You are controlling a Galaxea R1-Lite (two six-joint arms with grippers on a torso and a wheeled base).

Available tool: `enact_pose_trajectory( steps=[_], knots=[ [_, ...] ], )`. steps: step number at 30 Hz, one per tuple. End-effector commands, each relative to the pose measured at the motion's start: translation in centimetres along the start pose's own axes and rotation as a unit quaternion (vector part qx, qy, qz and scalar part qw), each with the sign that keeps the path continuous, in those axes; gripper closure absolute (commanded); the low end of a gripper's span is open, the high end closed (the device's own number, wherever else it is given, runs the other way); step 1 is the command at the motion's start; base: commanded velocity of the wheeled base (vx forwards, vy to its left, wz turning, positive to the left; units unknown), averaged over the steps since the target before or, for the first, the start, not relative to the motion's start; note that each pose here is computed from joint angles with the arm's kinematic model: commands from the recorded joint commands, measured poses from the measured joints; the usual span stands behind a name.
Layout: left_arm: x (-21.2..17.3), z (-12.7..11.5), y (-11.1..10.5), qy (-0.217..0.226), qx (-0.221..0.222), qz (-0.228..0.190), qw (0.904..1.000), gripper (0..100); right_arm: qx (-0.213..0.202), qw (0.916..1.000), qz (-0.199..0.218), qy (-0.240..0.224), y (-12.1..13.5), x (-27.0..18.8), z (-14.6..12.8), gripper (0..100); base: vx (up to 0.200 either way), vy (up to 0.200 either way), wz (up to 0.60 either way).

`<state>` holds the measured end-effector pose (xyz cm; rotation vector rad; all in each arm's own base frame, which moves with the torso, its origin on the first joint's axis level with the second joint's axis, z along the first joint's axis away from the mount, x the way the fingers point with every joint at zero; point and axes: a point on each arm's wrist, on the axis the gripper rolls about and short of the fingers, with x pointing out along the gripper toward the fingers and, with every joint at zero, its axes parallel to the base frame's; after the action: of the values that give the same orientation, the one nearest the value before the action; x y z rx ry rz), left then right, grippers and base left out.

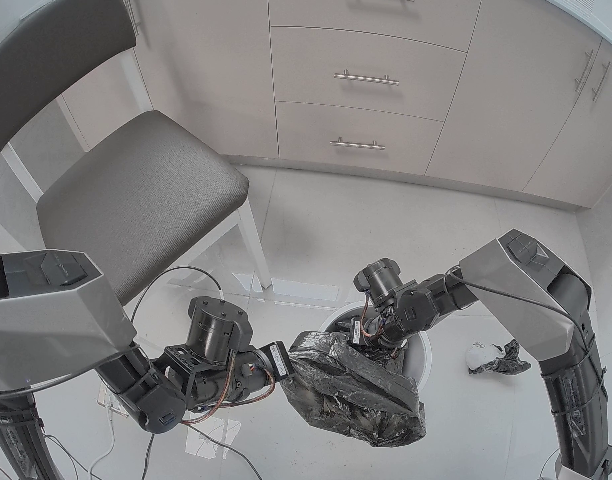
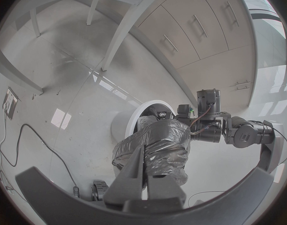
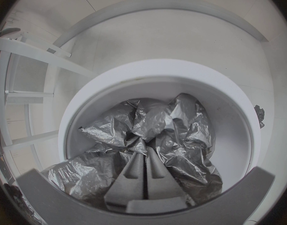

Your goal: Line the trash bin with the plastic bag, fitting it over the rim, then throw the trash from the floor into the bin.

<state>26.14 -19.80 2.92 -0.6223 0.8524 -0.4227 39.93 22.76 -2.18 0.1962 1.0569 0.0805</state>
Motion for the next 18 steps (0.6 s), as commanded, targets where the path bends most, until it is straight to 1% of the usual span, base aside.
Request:
enact_pose_trajectory(
  steps=[1,3,4,11,15,18],
  knots=[
    [0.1,-0.1,0.1,0.001,0.0,0.001,1.0,100,-0.005,1.0,-0.001,0.0,0.0,0.2,0.1,100,0.0,0.0,0.0],
    [0.1,-0.1,0.1,0.002,0.0,0.002,1.0,100,-0.006,1.0,-0.002,-0.001,-0.2,0.3,0.2,100,0.0,0.0,0.0],
    [0.1,-0.1,0.1,0.001,0.0,0.001,1.0,100,-0.006,1.0,-0.002,-0.001,-0.3,0.3,0.2,0,0.0,0.0,0.0],
    [0.1,-0.1,0.1,0.001,0.0,0.001,1.0,100,-0.004,1.0,-0.002,0.001,-0.3,0.1,0.2,0,0.0,0.0,0.0],
    [0.1,-0.1,0.1,0.002,0.0,0.002,1.0,100,0.008,0.9998,0.006,-0.015,-0.3,-1.8,1.3,0,0.0,0.0,0.0],
    [0.1,-0.1,0.1,0.002,0.0,0.002,1.0,100,0.013,0.9997,0.01,-0.021,-0.3,-3.2,1.6,0,0.0,0.0,0.0]
  ],
)
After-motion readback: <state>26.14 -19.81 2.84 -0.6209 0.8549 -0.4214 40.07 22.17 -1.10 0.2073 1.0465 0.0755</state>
